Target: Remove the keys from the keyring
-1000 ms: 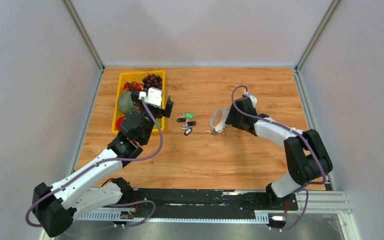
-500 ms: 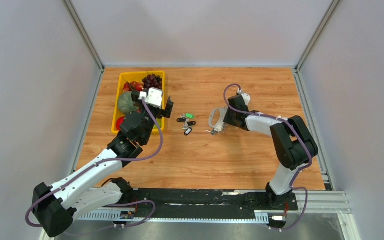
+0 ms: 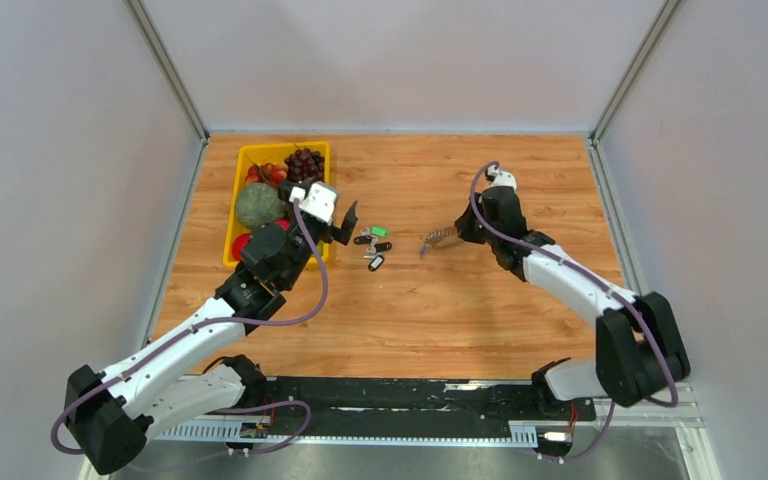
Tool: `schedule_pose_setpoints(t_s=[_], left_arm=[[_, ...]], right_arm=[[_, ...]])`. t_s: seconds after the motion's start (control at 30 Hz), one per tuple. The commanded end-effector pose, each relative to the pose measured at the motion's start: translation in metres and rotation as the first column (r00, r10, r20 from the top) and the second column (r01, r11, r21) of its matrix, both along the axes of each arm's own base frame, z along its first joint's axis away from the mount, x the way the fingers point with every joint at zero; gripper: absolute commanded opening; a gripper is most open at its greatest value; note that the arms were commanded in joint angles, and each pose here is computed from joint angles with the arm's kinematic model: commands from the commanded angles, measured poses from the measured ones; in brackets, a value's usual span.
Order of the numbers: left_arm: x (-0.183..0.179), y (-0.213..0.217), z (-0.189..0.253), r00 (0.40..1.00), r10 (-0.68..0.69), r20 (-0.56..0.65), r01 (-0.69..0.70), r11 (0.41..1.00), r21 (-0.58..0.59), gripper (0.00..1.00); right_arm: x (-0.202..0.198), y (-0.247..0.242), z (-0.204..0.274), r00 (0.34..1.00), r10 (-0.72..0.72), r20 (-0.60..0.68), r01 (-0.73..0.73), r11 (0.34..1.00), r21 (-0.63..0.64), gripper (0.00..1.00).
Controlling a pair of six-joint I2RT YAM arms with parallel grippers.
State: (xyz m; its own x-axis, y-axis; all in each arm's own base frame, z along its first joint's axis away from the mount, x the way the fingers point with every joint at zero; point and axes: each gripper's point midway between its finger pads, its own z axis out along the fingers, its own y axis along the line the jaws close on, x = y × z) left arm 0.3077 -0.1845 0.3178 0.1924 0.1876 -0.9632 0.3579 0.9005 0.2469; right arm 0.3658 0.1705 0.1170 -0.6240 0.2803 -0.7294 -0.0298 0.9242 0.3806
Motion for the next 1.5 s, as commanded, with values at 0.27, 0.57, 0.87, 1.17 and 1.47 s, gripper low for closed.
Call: schedule_pose_setpoints(t_s=[0.27,0.57,0.87,1.17,1.47], left_arm=[[-0.024,-0.057,-0.015,0.939,-0.344,0.002,0.341,0.931,0.134,1.00],[-0.060,-0.100,-0.040,0.776,-0.631,0.008,0.615,0.760,0.211,1.00],[-0.072,-0.108,-0.037,0.726,-0.687,0.021,0.669,0.714,0.205,1.00],[-0.075,-0.110,-0.038,0.713,-0.701,0.021,0.684,0.701,0.201,1.00],[-0.069,-0.108,-0.036,0.742,-0.671,0.020,0.658,0.733,0.175,1.00]], right_arm=[[-0.038,0.013,0.153,0.919,0.128,0.374,-0.193,0.971,0.142,0.02],[-0.068,0.016,0.214,0.867,0.141,0.478,-0.280,0.931,0.232,0.01],[-0.097,0.031,0.250,0.802,0.240,0.547,-0.431,0.866,0.254,0.00],[-0.117,0.042,0.271,0.747,0.311,0.587,-0.536,0.804,0.257,0.00],[-0.133,0.049,0.283,0.698,0.351,0.624,-0.609,0.749,0.260,0.00]])
